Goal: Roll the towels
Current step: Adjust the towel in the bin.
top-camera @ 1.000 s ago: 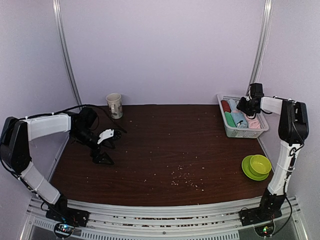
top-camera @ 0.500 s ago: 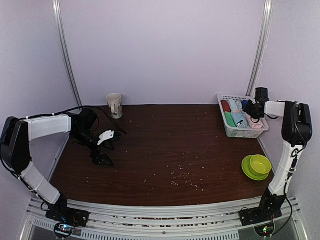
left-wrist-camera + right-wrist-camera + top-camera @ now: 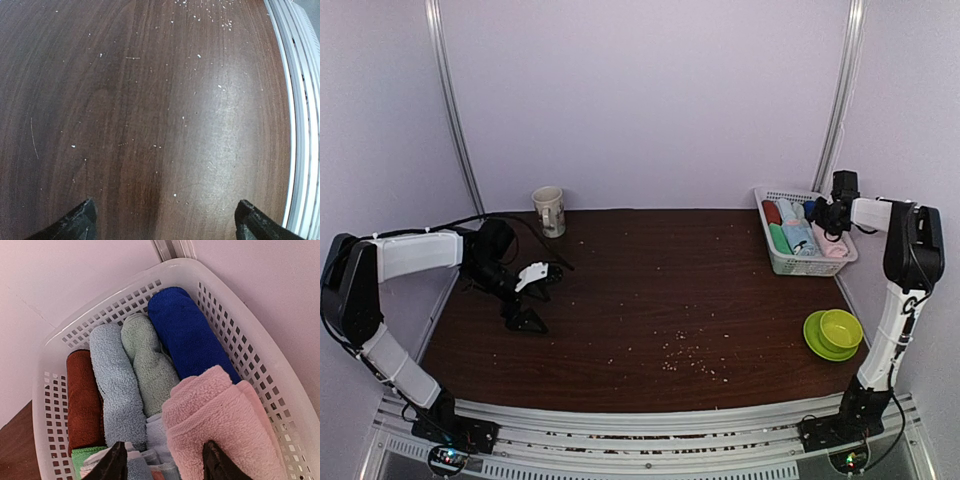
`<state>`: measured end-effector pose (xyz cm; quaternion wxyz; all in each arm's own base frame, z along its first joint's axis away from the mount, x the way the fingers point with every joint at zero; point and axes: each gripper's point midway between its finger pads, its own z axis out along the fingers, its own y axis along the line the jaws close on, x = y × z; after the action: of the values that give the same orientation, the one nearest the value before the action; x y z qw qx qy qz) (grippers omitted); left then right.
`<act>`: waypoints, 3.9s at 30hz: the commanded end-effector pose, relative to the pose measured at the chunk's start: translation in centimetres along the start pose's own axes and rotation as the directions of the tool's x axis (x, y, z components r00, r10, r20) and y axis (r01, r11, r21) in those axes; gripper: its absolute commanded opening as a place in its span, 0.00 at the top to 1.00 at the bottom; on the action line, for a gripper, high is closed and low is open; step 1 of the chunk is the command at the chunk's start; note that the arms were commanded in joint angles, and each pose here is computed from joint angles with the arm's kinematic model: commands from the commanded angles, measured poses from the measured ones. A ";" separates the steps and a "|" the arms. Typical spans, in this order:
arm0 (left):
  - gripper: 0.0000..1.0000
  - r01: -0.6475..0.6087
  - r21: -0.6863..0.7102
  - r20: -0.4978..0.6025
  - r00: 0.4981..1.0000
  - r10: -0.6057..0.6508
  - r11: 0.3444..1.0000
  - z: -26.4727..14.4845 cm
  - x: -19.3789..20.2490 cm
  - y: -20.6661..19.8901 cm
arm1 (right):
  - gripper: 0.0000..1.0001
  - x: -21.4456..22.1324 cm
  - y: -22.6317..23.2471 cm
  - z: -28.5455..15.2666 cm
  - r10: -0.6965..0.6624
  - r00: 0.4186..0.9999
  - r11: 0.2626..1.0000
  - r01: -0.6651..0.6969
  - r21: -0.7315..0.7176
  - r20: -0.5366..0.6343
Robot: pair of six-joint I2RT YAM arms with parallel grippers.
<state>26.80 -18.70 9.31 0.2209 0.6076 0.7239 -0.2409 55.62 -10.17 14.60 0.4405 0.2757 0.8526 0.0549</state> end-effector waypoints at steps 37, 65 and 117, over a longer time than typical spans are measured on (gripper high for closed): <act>0.02 0.007 0.010 -0.004 1.000 -0.007 1.000 0.6 0.5 0.0 | 0.67 0.6 2.6 -3.9 -0.416 0.891 0.843 0.453 0.290 -0.182; 0.02 0.018 0.009 -0.013 1.000 -0.018 1.000 0.8 0.7 0.3 | 0.55 3.5 -3.0 -2.0 -0.354 0.852 0.828 0.477 0.295 -0.386; 0.02 0.016 0.012 -0.010 1.000 -0.016 1.000 0.8 0.6 0.2 | 0.75 2.6 -2.3 -3.2 -0.408 0.802 0.787 0.551 0.278 -0.437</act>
<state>26.81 -18.53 8.52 0.2102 0.6062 0.7288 -0.2392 50.97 -11.34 13.44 0.2163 0.1224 0.9469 -0.2040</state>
